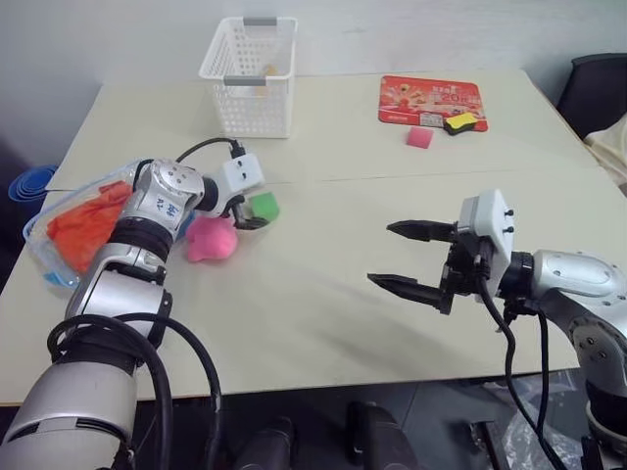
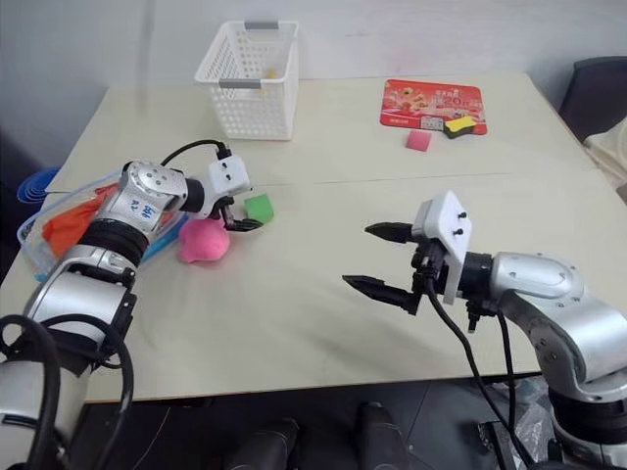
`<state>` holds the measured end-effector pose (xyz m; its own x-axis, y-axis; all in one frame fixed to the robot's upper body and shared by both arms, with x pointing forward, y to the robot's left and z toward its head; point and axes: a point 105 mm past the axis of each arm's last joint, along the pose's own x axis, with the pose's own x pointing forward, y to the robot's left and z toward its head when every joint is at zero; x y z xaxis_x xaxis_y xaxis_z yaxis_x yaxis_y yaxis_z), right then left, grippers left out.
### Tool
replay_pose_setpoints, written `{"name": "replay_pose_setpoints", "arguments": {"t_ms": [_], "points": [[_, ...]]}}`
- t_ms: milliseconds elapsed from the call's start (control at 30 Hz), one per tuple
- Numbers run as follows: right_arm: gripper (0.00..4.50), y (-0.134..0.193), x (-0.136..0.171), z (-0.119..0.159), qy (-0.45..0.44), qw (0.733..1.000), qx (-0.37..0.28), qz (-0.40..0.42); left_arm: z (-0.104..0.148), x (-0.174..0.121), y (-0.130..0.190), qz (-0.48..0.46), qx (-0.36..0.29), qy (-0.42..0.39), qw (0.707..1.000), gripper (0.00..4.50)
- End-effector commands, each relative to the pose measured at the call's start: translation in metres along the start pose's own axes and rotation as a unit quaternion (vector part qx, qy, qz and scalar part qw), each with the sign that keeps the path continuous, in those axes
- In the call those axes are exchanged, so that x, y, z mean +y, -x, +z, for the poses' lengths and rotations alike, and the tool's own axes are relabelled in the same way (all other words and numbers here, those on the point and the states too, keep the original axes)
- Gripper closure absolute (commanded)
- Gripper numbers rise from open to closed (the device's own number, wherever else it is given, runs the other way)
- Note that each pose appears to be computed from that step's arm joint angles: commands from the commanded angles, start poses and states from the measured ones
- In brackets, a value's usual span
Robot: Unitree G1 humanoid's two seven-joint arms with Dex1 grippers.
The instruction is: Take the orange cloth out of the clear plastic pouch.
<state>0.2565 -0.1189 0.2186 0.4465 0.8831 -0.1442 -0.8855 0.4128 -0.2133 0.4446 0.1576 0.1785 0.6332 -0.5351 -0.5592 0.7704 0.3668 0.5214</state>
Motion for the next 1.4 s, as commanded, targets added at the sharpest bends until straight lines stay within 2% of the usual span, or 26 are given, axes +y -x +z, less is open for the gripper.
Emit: {"name": "replay_pose_setpoints", "arguments": {"t_ms": [33,200,433,500,567,633,700,800,933,1067,1133,1233,1333,1400], "points": [[0.02,0.007,0.005,0.014,0.027,1.000,-0.011,-0.003,0.009,0.005,-0.001,0.012,-0.009,-0.008,1.000,0.00],[0.02,0.009,0.004,0.018,0.027,0.999,-0.015,-0.007,0.011,0.000,-0.009,0.010,-0.018,0.011,1.000,0.00],[0.00,0.006,0.001,0.015,0.028,1.000,-0.010,-0.007,0.008,-0.003,-0.010,0.007,-0.027,0.028,0.999,2.19],[0.00,0.006,0.001,0.015,0.026,1.000,-0.008,-0.003,0.015,0.000,-0.005,0.002,-0.056,0.045,0.997,2.62],[0.00,0.005,0.001,0.014,0.025,1.000,-0.006,0.001,0.025,0.003,0.003,-0.004,-0.098,0.062,0.993,2.91],[0.00,0.004,0.002,0.012,0.022,1.000,-0.005,0.008,0.035,0.007,0.017,-0.005,-0.147,0.085,0.985,2.91],[0.00,0.001,0.002,0.009,0.020,1.000,-0.003,0.016,0.034,0.009,0.039,0.012,-0.180,0.111,0.977,2.91],[0.00,-0.004,0.006,0.008,0.014,0.999,-0.004,0.041,-0.002,-0.006,0.087,0.073,-0.160,0.148,0.973,2.91],[0.00,-0.006,0.007,0.004,0.010,0.997,0.000,0.076,-0.065,-0.050,0.150,0.152,-0.064,0.205,0.965,2.91],[0.00,-0.013,0.002,0.002,0.010,0.994,0.002,0.110,-0.121,-0.094,0.213,0.238,0.020,0.265,0.934,2.91],[0.00,-0.017,0.001,0.003,0.012,0.992,0.001,0.128,-0.139,-0.107,0.232,0.273,0.044,0.294,0.915,2.91],[0.00,-0.024,-0.001,0.006,0.019,0.988,-0.003,0.151,-0.157,-0.126,0.251,0.315,0.086,0.291,0.899,2.91],[0.00,-0.030,-0.003,0.006,0.018,0.987,-0.004,0.160,-0.157,-0.129,0.260,0.361,0.049,0.323,0.874,2.91],[0.00,-0.031,-0.002,0.005,0.017,0.986,-0.004,0.168,-0.174,-0.141,0.267,0.374,0.080,0.336,0.861,2.91]]}}
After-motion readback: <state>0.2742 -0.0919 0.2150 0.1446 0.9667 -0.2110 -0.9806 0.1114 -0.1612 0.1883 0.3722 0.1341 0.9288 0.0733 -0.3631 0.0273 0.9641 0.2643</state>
